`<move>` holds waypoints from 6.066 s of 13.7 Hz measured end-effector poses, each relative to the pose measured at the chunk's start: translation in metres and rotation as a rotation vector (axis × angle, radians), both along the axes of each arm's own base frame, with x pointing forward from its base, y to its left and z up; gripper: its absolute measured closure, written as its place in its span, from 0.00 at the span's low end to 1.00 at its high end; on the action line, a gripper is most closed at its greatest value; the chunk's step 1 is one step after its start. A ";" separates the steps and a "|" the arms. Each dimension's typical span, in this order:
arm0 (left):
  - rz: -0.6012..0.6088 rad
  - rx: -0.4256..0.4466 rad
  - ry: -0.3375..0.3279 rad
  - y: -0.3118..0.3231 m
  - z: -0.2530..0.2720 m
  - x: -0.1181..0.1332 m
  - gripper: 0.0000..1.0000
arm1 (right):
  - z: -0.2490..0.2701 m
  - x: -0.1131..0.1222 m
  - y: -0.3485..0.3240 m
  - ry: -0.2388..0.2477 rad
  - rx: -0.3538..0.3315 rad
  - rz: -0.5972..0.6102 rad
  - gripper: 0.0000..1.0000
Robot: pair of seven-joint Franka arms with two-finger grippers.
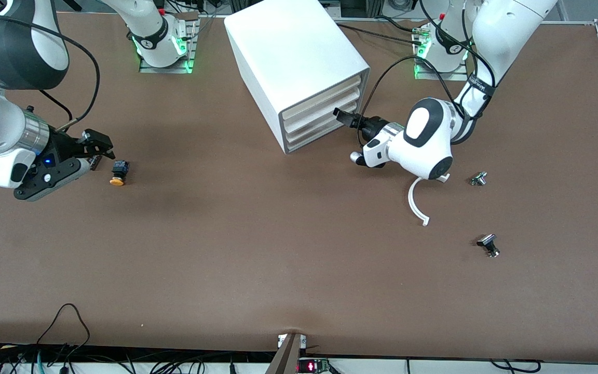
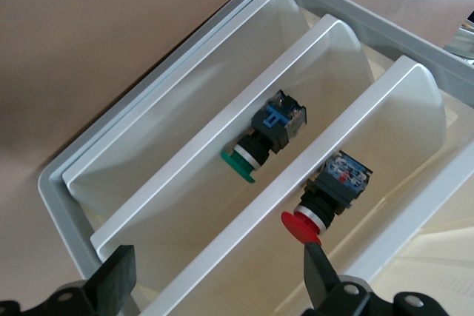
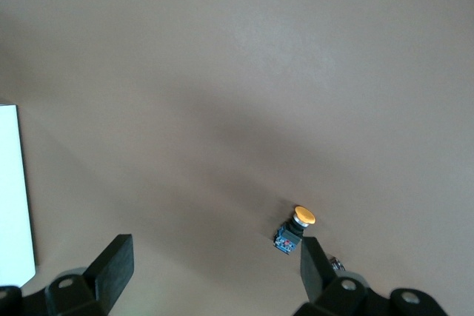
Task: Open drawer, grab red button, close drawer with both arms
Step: 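Pull the drawer open with the left gripper while the right gripper reaches in, then lower the right gripper over the red button while the left gripper withdraws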
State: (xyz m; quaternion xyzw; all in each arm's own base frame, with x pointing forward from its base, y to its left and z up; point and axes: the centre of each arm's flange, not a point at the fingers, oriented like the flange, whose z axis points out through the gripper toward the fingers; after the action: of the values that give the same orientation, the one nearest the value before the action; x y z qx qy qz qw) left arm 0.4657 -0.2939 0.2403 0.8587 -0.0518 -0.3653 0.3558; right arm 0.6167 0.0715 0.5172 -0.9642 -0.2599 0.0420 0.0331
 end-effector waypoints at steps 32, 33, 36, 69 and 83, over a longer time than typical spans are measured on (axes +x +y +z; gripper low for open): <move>0.081 -0.082 0.022 0.030 -0.026 0.001 0.71 | -0.009 0.007 0.059 -0.076 0.007 0.093 0.00; 0.089 -0.081 0.018 0.033 -0.026 0.005 0.72 | -0.008 0.006 0.069 -0.080 0.008 0.109 0.00; 0.110 -0.077 0.005 0.044 -0.024 0.016 0.72 | -0.005 0.002 0.109 -0.115 0.017 0.173 0.00; 0.023 0.638 -0.625 0.255 0.274 0.078 0.00 | -0.064 -0.130 0.493 -0.167 -0.021 1.367 0.00; 0.150 0.788 -0.677 0.304 0.342 0.051 0.00 | -0.133 -0.140 0.531 -0.160 0.025 1.365 0.00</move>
State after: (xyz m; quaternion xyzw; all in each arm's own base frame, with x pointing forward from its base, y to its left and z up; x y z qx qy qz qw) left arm 0.5168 0.0096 0.5821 0.9987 0.0388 -0.0327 -0.0058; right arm 0.4771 0.6021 0.3845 -0.5842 -0.8113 -0.0208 -0.0089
